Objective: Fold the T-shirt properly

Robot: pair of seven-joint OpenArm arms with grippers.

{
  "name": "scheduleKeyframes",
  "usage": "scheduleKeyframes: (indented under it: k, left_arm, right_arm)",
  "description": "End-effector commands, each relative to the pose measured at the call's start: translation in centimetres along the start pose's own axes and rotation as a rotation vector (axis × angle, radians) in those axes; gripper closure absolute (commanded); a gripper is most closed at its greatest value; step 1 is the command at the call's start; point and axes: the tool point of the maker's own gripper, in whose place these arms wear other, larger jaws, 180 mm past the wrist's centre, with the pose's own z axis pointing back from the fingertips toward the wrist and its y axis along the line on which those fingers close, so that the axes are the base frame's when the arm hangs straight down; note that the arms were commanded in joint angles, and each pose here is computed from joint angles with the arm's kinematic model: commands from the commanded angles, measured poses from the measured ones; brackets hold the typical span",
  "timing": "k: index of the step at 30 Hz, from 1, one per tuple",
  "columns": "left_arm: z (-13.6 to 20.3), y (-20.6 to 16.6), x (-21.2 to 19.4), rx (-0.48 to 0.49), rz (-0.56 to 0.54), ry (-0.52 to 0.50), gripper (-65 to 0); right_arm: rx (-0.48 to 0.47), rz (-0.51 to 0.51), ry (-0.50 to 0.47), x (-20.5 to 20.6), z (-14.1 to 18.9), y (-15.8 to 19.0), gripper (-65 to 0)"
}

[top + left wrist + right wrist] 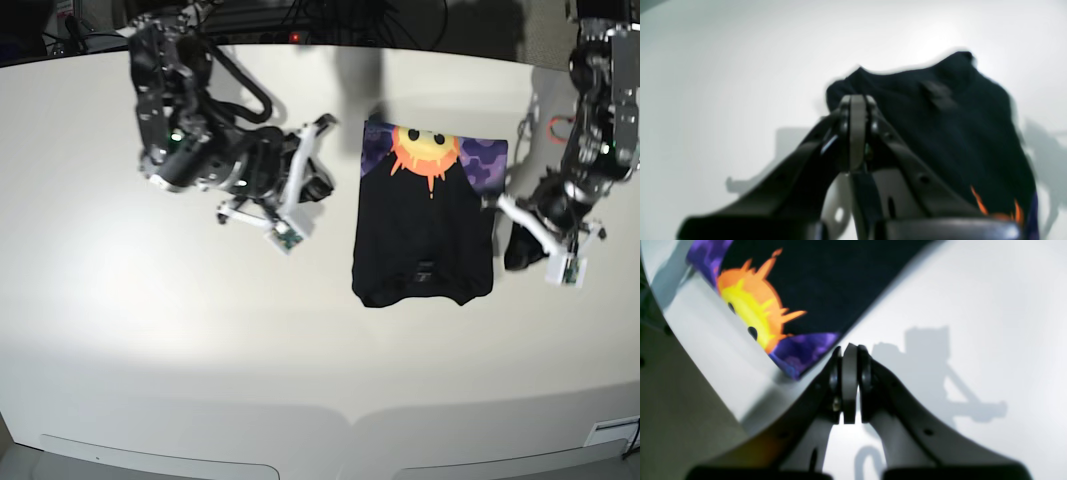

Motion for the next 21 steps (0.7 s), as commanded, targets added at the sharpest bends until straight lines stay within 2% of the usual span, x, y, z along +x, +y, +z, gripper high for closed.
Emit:
scheduleKeyframes:
  k: [1,6,12,17,21]
  left_arm:
    - [1.1,0.1,0.7,0.004,-0.015,-0.033,0.0]
    - [5.4,-1.3,-3.9,-0.012,0.057,0.01,0.0]
    - [10.9,-1.1,-11.4,0.029,0.117,0.173,0.0]
    - [15.7,-1.0,-15.5,0.023,0.119,0.301,0.0]
    - [19.1,-1.7,-18.2,0.007,0.129,0.397,0.0]
  right_arm:
    - [-0.004,0.004,-0.03,0.5,1.1,0.0,0.0]
    - [-0.071,-0.06,0.033,-3.8,4.8,-0.3,0.0]
    - [-0.151,-0.201,0.166,-10.7,9.2,0.8,0.0]
    - [-0.183,-0.303,0.294,-16.5,13.2,3.3,0.0]
    - [-0.202,-0.395,0.346,-20.1,16.4,5.8,0.0]
